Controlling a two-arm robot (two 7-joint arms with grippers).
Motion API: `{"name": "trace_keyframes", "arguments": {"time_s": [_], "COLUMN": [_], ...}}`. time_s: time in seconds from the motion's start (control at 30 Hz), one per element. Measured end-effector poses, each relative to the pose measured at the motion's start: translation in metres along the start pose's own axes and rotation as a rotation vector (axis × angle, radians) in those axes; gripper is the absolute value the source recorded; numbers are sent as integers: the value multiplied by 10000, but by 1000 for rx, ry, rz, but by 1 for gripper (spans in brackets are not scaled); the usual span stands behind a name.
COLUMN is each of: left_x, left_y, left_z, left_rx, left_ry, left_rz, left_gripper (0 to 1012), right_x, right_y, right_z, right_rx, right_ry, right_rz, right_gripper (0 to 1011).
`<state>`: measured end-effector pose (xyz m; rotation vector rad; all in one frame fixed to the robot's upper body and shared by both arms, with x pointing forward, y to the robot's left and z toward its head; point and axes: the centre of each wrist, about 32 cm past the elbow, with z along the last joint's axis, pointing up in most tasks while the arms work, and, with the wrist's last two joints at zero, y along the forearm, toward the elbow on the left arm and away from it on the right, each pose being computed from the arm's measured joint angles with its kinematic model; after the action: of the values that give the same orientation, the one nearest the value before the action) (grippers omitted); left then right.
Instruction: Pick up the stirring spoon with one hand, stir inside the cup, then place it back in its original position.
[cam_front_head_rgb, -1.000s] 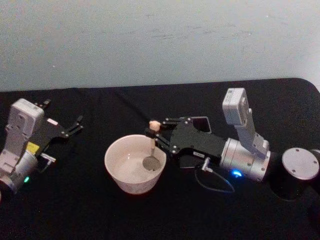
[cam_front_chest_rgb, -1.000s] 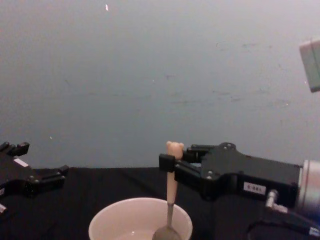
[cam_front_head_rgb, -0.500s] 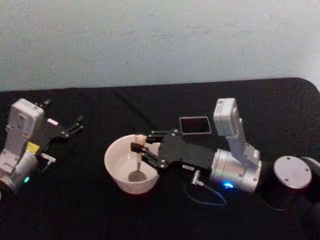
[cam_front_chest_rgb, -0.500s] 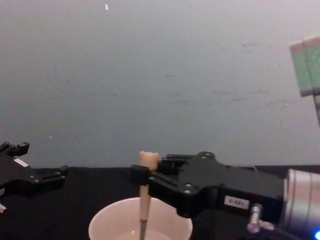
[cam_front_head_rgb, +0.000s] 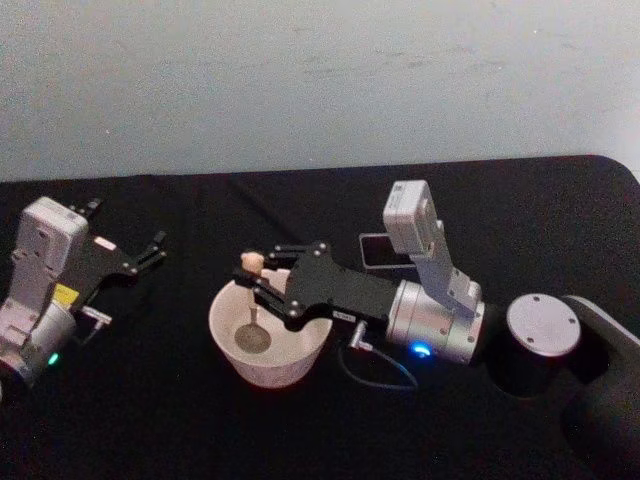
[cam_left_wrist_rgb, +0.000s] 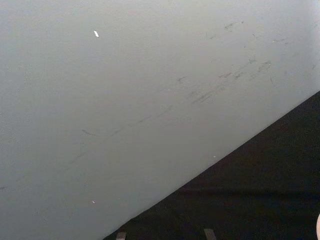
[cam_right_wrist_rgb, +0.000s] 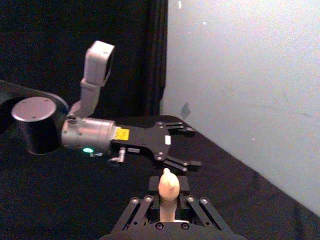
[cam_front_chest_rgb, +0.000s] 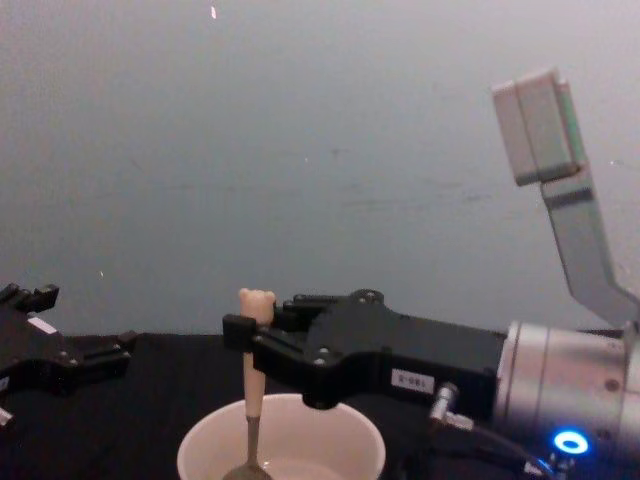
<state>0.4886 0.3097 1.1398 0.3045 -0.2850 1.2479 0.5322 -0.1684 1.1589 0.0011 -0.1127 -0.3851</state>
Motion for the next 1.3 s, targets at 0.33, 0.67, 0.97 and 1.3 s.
{"name": "trace_keyframes", "arguments": {"time_s": [0.33,0.67,0.97,1.3], "left_x": [0,0,0,0], "left_y": [0,0,0,0], "left_z": [0,0,0,0], "left_rx": [0,0,0,0], "left_ry": [0,0,0,0], "left_rz": [0,0,0,0], "left_gripper": [1001,1002,1001,1001], "right_x": [118,165,135,53], "right_y": [-9,-147,-315,-395], "right_z": [-7,-3,-3,-1], "right_rx": [-7,-10,-12,-7], "right_ry": [-16,-15,-13,-4], "right_rz": [-53,-89,-104,-91], "right_gripper": [211,211,211,211]}}
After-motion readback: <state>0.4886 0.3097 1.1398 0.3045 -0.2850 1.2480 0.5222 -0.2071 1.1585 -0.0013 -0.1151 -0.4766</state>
